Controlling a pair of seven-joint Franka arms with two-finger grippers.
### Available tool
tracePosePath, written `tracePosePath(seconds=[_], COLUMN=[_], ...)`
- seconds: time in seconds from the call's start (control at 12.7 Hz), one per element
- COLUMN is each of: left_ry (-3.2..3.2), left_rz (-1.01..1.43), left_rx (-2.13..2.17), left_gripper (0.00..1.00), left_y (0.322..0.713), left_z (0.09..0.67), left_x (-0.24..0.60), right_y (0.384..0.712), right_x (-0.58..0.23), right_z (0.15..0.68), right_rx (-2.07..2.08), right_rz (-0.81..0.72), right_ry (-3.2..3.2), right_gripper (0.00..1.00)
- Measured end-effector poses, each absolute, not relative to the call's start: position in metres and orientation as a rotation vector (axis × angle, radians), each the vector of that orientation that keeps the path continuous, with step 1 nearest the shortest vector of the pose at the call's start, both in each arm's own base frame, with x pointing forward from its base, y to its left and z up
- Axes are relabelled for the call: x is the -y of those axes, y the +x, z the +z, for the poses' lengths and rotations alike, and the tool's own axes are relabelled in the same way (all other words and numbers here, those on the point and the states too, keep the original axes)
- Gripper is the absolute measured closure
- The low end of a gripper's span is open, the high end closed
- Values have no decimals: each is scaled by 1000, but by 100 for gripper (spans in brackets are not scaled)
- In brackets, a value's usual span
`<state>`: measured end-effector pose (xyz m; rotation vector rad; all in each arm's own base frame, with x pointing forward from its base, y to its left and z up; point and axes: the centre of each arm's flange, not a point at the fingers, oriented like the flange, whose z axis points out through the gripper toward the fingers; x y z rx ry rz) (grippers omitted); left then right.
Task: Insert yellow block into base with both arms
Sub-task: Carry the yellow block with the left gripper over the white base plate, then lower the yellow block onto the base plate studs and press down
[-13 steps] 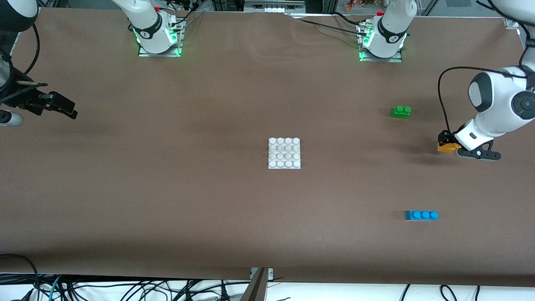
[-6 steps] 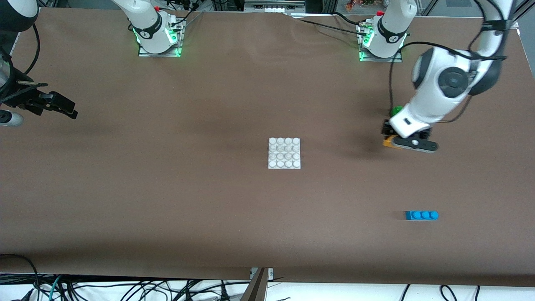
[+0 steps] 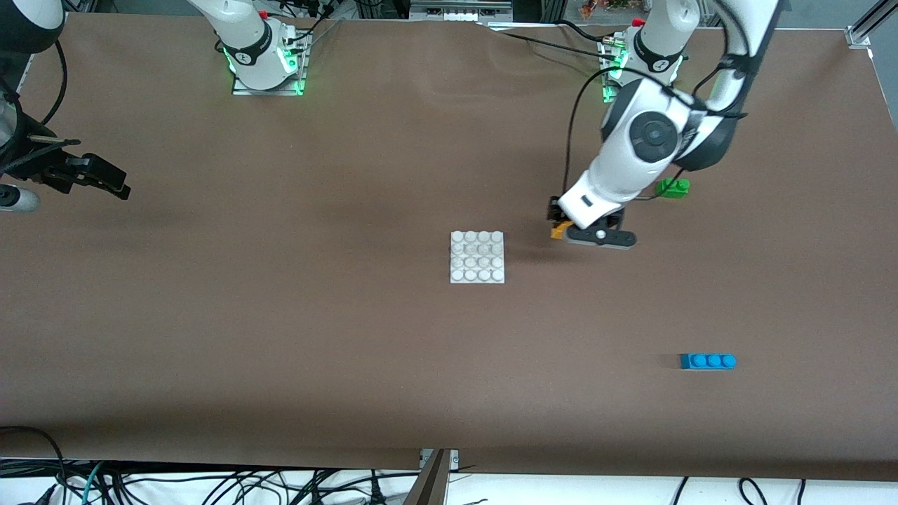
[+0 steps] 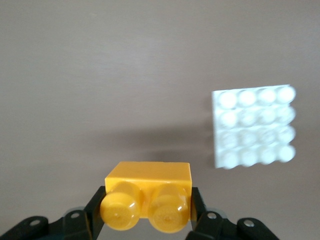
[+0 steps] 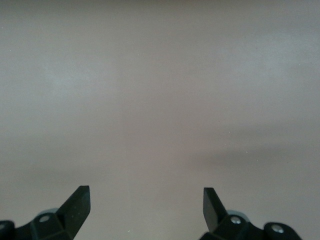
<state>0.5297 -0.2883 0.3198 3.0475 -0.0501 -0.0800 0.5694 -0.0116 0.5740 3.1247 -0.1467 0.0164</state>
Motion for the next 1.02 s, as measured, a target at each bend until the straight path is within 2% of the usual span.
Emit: tracePosePath(seconds=[0.39, 1.02], left_ry=[3037, 3047], left_rz=[-119, -160], left_rx=[-158, -293], left_gripper=[31, 31], left_y=[525, 523], left_z=[275, 231], left_x=[405, 444], right_y=[569, 569], right_x=[12, 11], right_z=[574, 574], right_rx=[146, 146], right_rz=[16, 16], right_ry=[3125, 3125], right_gripper=[0, 0])
